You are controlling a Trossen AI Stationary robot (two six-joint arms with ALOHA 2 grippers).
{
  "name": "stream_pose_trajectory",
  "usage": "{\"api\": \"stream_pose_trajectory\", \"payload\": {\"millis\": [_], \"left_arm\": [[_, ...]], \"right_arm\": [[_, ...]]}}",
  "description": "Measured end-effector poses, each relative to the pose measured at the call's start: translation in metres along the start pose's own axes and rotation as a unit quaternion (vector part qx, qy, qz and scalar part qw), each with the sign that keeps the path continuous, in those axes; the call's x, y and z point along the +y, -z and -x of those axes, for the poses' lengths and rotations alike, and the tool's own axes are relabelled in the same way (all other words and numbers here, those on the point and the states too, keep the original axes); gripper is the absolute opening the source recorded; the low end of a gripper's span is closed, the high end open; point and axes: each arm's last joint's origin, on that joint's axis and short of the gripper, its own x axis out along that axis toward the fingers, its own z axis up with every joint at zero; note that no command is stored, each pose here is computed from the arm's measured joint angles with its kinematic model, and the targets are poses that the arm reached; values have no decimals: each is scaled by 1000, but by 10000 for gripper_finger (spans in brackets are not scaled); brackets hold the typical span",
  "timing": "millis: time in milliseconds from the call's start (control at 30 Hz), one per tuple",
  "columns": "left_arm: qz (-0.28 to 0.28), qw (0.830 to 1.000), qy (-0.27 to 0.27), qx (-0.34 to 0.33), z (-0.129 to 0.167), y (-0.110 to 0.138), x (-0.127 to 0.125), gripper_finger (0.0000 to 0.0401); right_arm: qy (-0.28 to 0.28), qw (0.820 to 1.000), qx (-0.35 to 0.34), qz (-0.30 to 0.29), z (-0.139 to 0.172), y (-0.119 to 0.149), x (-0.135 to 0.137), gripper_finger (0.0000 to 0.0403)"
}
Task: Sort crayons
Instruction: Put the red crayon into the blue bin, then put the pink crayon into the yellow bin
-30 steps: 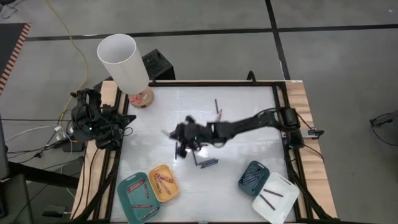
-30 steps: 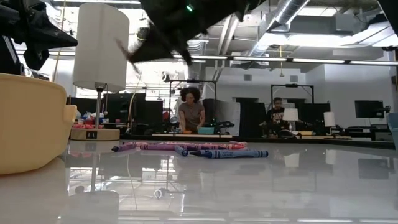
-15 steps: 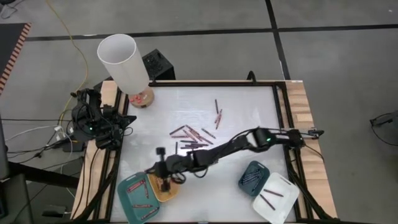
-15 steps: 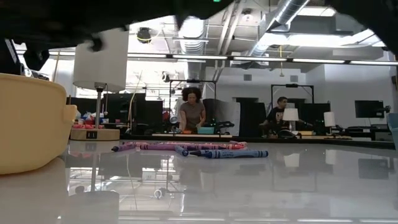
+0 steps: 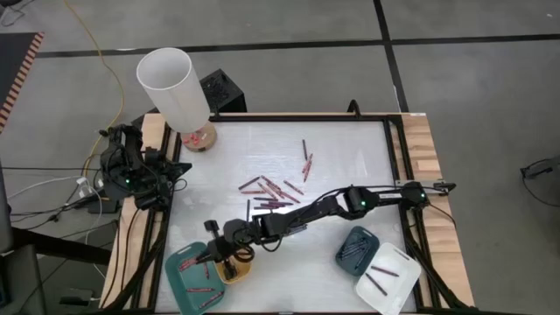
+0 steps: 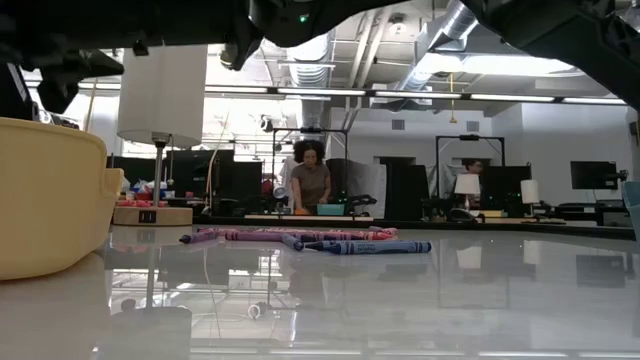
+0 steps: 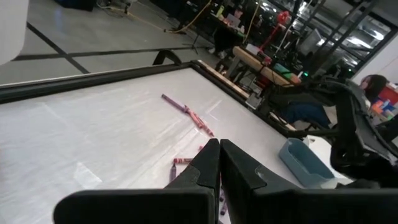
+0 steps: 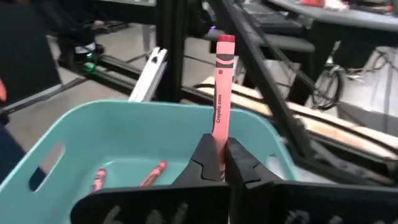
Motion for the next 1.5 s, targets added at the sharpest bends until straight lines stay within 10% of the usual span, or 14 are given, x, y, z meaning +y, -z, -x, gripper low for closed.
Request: {"api": "stream_pose_trajectory", "payload": {"millis": [467,1500], "left_arm": [[0,1000,0,0,0,0,0,0],[0,1000,0,0,0,0,0,0]], "right_arm": [[-46,997,6,-55,-14,44,8,0],[-37,998,-9,-57,-11,33,-1,75]]}}
